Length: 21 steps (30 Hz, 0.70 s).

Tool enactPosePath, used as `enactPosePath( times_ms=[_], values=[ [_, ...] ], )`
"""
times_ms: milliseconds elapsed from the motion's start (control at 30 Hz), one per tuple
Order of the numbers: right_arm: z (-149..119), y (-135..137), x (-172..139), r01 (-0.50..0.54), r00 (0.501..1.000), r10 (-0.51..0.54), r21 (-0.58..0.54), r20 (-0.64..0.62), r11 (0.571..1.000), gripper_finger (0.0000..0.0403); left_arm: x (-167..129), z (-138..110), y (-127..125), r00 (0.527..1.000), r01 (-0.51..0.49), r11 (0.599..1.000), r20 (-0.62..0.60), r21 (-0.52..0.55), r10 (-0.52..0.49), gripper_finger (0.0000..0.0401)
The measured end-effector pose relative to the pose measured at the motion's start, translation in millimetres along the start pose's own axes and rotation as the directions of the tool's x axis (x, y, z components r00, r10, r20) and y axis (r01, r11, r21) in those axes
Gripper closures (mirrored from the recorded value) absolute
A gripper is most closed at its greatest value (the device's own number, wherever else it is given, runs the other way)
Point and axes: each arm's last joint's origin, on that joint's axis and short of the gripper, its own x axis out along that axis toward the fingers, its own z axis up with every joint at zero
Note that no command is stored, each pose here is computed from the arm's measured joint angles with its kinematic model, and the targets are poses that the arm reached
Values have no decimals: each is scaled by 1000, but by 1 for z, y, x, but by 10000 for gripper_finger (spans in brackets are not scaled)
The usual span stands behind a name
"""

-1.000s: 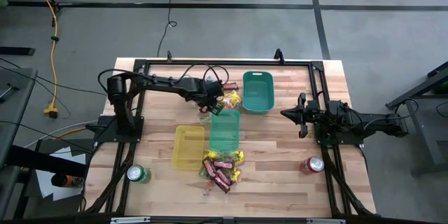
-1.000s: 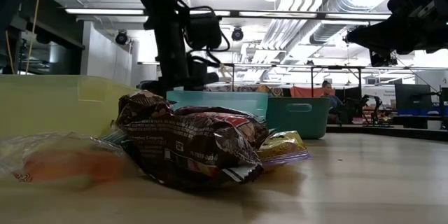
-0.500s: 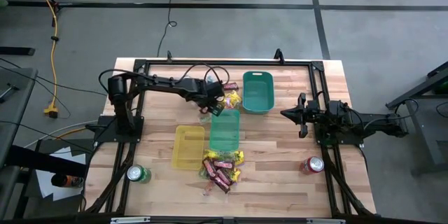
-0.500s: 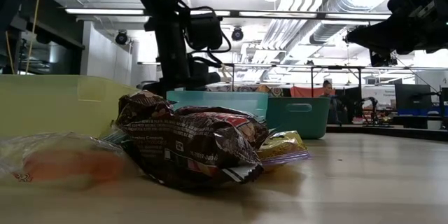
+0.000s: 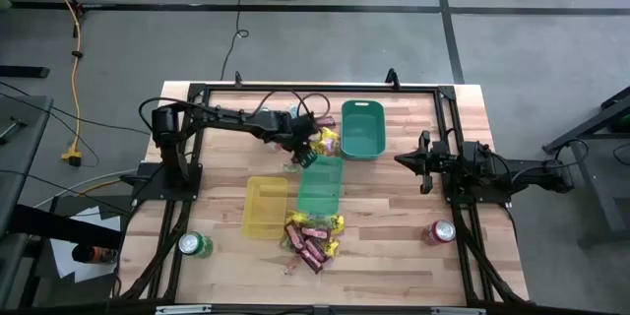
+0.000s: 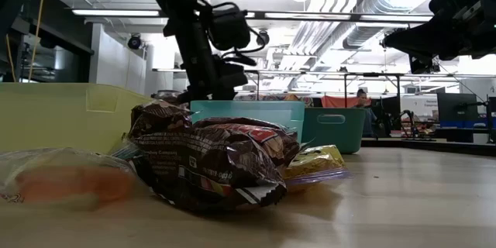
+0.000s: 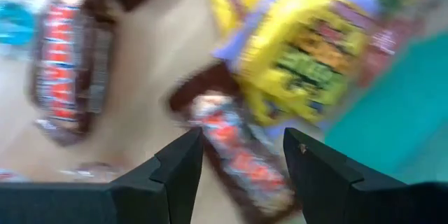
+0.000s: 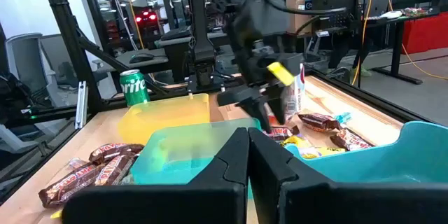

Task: Sort candy
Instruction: Put the brown chocolate bar into the yellow bin

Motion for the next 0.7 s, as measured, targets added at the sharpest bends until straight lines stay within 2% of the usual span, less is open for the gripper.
enactPosePath(
  times_ms=[333,500,700],
  values=[
    [0,0,0,0,1000,0,0,0,1000,402,3,3,39,995,-53,994,-95,-93,44,216],
    [0,0,0,0,1000,0,0,0,1000,402,3,5,37,995,10,991,-96,-130,-23,216],
    [0,0,0,0,1000,0,0,0,1000,402,3,4,29,995,40,984,-82,-175,-56,216]
  ],
)
